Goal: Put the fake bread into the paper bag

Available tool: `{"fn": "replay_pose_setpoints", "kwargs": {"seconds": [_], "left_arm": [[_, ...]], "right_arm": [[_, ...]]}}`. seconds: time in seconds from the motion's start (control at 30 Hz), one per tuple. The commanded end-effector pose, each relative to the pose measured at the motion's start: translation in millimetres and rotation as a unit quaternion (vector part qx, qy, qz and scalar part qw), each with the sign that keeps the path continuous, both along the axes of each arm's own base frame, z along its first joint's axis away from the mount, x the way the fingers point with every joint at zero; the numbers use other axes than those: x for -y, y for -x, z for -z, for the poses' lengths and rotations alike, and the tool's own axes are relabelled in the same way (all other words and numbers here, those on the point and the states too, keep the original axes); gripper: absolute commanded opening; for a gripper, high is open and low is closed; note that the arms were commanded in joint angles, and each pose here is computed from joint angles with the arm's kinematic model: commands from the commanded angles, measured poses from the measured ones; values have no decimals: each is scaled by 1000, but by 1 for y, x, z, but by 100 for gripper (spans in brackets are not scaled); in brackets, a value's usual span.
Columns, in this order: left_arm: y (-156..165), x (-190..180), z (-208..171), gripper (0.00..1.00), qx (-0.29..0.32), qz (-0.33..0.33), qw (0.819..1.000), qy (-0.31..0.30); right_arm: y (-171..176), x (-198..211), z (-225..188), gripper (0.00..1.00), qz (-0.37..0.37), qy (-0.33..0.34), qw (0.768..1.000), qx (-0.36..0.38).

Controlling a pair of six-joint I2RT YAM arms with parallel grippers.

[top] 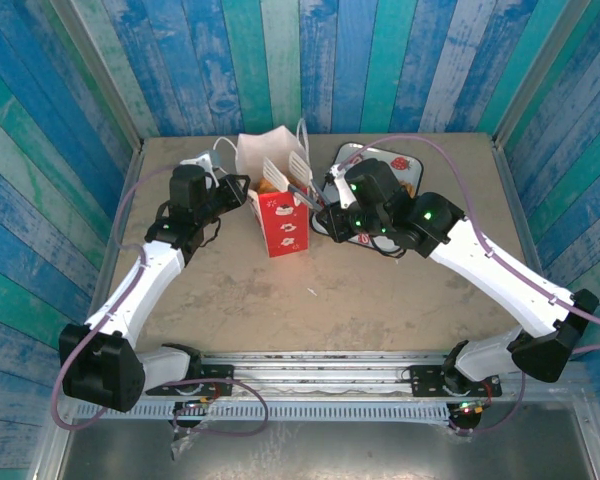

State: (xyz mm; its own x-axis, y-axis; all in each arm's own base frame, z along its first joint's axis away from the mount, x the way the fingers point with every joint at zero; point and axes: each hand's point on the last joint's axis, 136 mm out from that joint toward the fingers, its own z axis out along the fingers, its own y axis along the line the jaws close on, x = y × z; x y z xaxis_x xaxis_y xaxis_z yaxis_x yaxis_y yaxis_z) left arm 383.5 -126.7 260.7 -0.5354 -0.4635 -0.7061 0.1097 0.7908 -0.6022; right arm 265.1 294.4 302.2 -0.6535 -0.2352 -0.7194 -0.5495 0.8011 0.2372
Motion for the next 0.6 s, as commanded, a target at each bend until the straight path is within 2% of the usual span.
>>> {"fn": "replay_pose_setpoints", "kwargs": {"seconds": [0.0, 0.07, 0.2, 0.37, 0.57], "left_arm": [[7, -1, -15, 38, 24, 1, 1000, 0], [8, -1, -18, 38, 28, 2, 1000, 1], [10, -2, -30, 46, 44, 2, 999, 2], [14, -7, -56, 63, 75, -4, 997, -8], [29, -25, -89, 83, 127, -32, 990, -50]], "right_arm": [[-5, 1, -36, 38, 8, -27, 998, 50], [-6, 2, -41, 38, 9, -27, 998, 57], [-7, 2, -59, 37, 6, -37, 996, 78], [-6, 1, -96, 36, -6, -64, 991, 114], [-3, 19, -148, 34, 7, -84, 980, 178]]}}
